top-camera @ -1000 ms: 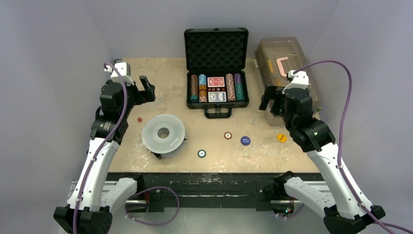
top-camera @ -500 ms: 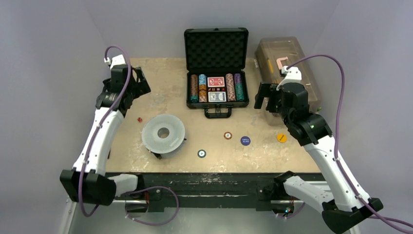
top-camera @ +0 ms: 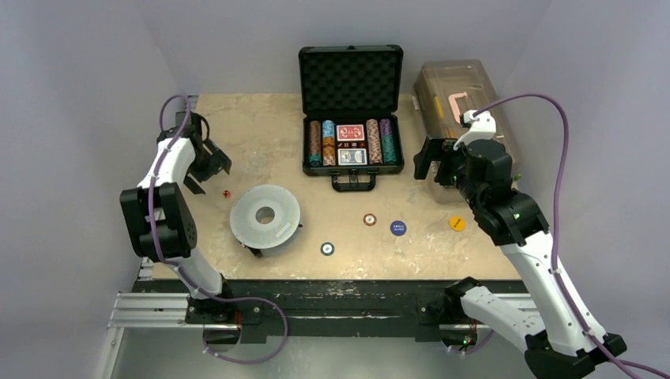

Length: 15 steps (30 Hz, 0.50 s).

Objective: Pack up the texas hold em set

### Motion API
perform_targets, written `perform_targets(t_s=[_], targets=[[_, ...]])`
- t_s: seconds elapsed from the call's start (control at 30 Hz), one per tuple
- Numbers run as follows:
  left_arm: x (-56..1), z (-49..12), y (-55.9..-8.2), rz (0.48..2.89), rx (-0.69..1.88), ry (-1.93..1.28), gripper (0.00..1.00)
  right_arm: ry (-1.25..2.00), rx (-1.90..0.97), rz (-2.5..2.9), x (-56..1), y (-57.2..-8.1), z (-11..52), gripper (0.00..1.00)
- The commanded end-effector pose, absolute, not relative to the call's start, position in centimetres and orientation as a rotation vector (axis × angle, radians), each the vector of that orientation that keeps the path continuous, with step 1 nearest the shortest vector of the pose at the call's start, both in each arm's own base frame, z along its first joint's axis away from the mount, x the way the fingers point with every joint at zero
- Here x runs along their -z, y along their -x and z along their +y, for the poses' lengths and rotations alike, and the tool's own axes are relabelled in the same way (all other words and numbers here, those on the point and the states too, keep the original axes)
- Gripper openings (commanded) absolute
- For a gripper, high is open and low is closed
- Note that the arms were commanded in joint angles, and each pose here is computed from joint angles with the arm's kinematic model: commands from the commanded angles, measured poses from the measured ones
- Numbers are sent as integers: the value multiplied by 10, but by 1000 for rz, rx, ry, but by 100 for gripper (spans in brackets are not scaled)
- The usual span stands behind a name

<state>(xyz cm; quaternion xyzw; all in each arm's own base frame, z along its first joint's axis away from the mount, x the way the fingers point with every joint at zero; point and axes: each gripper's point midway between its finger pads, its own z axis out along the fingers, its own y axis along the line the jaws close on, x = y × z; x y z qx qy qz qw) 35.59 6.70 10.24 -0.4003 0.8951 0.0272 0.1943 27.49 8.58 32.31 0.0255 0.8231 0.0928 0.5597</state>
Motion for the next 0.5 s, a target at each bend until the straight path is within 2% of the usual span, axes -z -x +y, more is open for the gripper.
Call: perform_targets(t_s=[0.0, 0.1, 0.33, 0.47], targets=[[-98, 53, -360, 2524, 21, 1191, 86, -43, -257, 1909, -329, -279, 93, 99], [-82, 50, -359, 2559, 31, 1226, 84, -35, -261, 1922, -326, -280, 95, 99], [-58, 48, -361, 2602, 66, 1305, 66, -33, -279, 1920, -325, -279, 97, 99], [-52, 51, -359, 2612, 36, 1321, 61, -31, -285, 1927, -323, -279, 99, 99]])
